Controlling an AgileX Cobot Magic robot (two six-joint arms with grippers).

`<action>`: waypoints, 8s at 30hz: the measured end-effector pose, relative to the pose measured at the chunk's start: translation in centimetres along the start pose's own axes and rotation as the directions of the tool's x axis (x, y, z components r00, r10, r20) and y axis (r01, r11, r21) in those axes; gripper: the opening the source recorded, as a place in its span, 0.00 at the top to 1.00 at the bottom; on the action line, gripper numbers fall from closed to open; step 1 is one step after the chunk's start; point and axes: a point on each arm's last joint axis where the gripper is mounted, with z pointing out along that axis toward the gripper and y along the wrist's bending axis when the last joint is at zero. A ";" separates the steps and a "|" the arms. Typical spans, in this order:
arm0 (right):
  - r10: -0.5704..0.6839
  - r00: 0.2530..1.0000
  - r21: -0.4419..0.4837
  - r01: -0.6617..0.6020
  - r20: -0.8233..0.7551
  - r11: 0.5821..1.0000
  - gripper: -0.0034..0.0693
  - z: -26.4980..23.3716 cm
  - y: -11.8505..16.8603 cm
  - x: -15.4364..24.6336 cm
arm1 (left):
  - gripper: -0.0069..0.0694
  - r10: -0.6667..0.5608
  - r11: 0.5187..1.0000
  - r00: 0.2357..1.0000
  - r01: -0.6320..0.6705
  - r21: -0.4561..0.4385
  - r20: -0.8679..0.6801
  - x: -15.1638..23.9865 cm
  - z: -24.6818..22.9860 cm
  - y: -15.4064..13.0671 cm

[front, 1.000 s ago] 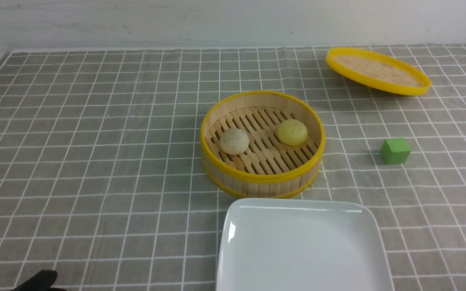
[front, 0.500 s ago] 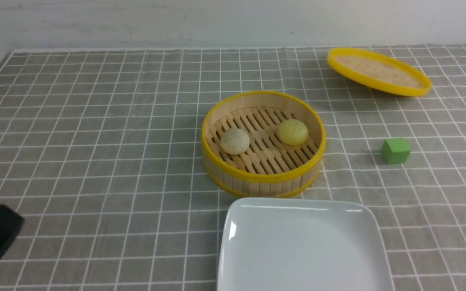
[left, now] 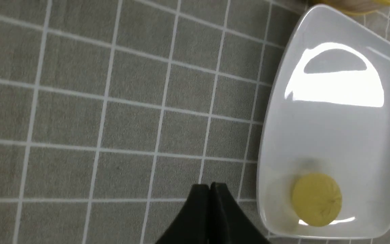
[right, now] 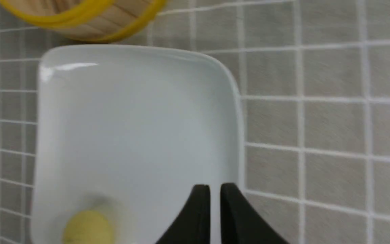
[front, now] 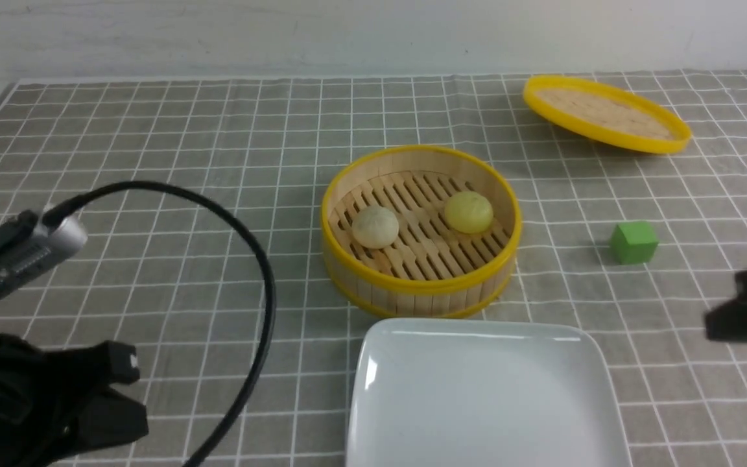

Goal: Put the steamed buns into the plate on the grey tablecloth.

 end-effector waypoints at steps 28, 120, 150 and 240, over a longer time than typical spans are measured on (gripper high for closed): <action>-0.322 0.930 0.262 0.360 -0.175 0.896 0.47 22.6 5.7 -16.1 | 0.55 0.063 0.995 0.998 -0.063 -0.077 0.007 -0.7 0.1 0.5; -0.253 0.964 0.291 0.266 -0.081 0.919 0.95 -4.0 6.1 3.3 | 0.81 0.429 0.891 0.877 -0.450 -0.057 -0.215 -18.8 24.7 -16.5; -0.257 0.964 0.291 0.266 -0.069 0.919 0.92 -4.9 6.1 3.6 | 0.82 0.510 0.849 0.796 -0.526 0.043 -0.326 -2.0 16.6 -16.9; -0.271 0.711 0.443 -0.064 0.649 0.894 0.78 -1.3 -6.1 20.4 | 0.91 0.575 0.817 0.753 -0.514 -0.261 0.320 -1.9 -14.5 -9.4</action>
